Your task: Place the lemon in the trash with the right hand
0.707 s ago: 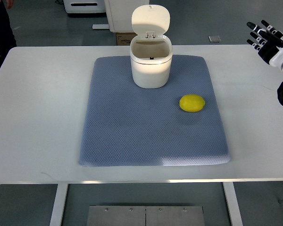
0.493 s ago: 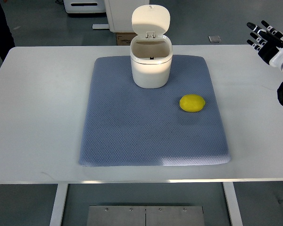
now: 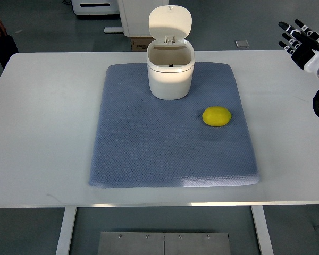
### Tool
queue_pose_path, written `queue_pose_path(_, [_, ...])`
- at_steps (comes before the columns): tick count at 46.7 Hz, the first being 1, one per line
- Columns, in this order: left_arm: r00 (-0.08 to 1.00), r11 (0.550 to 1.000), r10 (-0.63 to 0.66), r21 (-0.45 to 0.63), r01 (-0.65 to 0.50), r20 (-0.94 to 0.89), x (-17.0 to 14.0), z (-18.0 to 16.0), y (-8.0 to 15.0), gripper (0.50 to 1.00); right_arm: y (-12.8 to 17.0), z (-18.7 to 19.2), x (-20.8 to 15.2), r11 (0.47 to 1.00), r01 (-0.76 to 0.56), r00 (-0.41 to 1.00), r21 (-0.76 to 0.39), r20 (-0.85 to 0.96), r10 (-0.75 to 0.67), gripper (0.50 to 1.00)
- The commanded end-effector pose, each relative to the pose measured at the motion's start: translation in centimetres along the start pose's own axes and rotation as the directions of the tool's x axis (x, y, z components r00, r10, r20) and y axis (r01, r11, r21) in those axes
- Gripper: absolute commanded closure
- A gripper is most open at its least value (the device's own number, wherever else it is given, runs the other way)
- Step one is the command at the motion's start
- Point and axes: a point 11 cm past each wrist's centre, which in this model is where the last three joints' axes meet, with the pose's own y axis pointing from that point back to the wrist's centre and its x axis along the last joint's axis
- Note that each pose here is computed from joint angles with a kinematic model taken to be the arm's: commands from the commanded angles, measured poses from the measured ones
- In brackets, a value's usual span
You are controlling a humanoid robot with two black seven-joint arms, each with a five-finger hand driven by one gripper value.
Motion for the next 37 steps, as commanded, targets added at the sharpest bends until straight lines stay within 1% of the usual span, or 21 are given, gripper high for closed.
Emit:
queue_pose_path(1, [1.0, 1.0, 0.0, 0.001, 0.0, -0.001, 0.0, 0.0, 0.0, 0.5, 0.2, -0.4, 0.6, 1.0, -0.012, 1.0, 0.009, -0.001, 0.012, 0.5])
queue_pose_path(7, [1.0, 1.0, 0.0, 0.001, 0.0, -0.001, 0.0, -0.1, 0.0, 0.5, 0.3, -1.3, 1.1, 0.999, -0.022, 1.0, 0.035, -0.005, 0.023, 0.5])
queue_pose_path(26, [1.0, 1.0, 0.0, -0.001, 0.0, -0.001, 0.0, 0.0, 0.0, 0.5, -0.1, -3.1, -0.3, 0.998, 0.004, 1.0, 0.063, -0.016, -0.003, 0.5])
queue_pose_path(32, [1.0, 1.0, 0.0, 0.002, 0.0, -0.001, 0.0, -0.1, 0.0, 0.5, -0.4, -4.6, -1.1, 0.994, 0.016, 1.0, 0.106, -0.01, -0.015, 0.5])
queue_pose_path(37, [1.0, 1.0, 0.0, 0.001, 0.0, -0.001, 0.0, -0.1, 0.0, 0.5, 0.0, -5.9, 0.4, 0.986, -0.026, 1.0, 0.163, 0.007, 0.025, 0.5])
